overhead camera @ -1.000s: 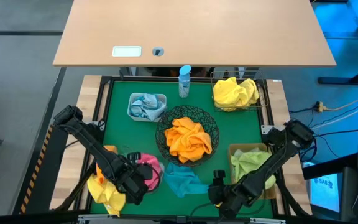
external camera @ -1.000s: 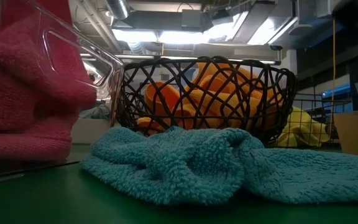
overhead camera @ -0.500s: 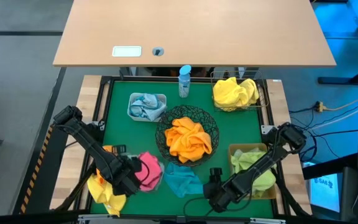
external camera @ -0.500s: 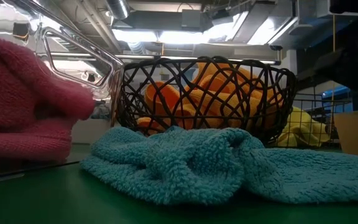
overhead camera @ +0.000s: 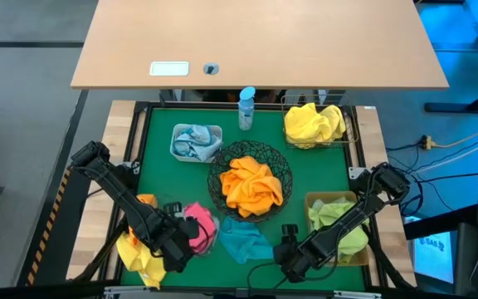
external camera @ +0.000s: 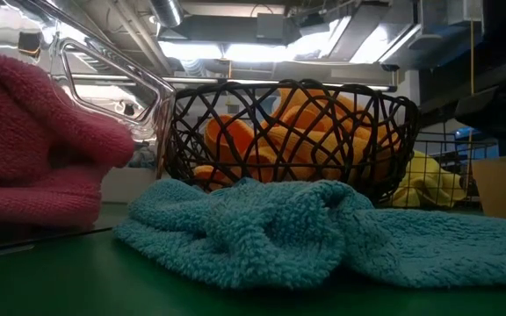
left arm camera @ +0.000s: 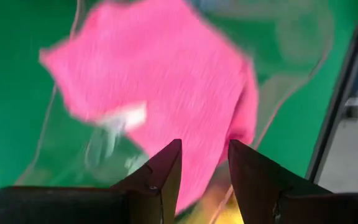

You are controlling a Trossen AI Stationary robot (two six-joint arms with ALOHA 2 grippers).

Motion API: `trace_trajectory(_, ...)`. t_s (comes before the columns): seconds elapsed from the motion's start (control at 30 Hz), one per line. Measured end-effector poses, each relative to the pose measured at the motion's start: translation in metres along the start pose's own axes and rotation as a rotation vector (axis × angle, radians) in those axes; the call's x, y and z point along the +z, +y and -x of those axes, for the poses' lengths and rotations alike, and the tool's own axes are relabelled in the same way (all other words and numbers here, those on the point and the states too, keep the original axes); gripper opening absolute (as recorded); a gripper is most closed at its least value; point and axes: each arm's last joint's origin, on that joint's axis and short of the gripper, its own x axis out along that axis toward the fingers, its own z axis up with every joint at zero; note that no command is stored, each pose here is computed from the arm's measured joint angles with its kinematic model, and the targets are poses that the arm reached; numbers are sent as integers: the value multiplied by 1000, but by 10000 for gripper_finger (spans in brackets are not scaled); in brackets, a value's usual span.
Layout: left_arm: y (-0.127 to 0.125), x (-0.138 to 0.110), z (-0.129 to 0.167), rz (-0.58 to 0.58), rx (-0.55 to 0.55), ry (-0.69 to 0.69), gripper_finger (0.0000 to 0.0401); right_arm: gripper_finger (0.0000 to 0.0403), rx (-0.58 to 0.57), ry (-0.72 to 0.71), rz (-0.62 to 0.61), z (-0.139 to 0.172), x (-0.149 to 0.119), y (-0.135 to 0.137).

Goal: Sort microfiber towel by color & place in baskets
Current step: Put the blue microfiber towel into the white bin

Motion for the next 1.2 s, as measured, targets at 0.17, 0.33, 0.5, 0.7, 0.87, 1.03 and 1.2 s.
trace_trajectory(0.17, -6, 8, 0, 18, -29, -125, 125, 117, -2, -35, 2, -1, 1, 0)
trace_trajectory(0.33, -7, 10, 1, 22, -36, -146, 125, 78, -8, -49, 1, -2, 2, 1)
trace_trajectory(0.5, -8, 12, 1, 28, -32, -186, 125, 33, -4, -53, 0, -2, 2, 1)
trace_trajectory(0.7, -13, 25, 4, 71, -41, -374, 125, 14, 42, -44, 5, 10, 5, 2)
trace_trajectory(0.87, -17, 36, 7, -8, -86, -461, 125, 5, 98, -78, 46, 39, 18, 6)
trace_trajectory(1.03, -21, 44, 11, -77, -87, -560, 125, 10, 104, -132, 87, 73, 33, 8)
trace_trajectory(1.2, -24, 49, 14, -142, -71, -644, 125, 4, 43, -180, 123, 104, 48, 8)
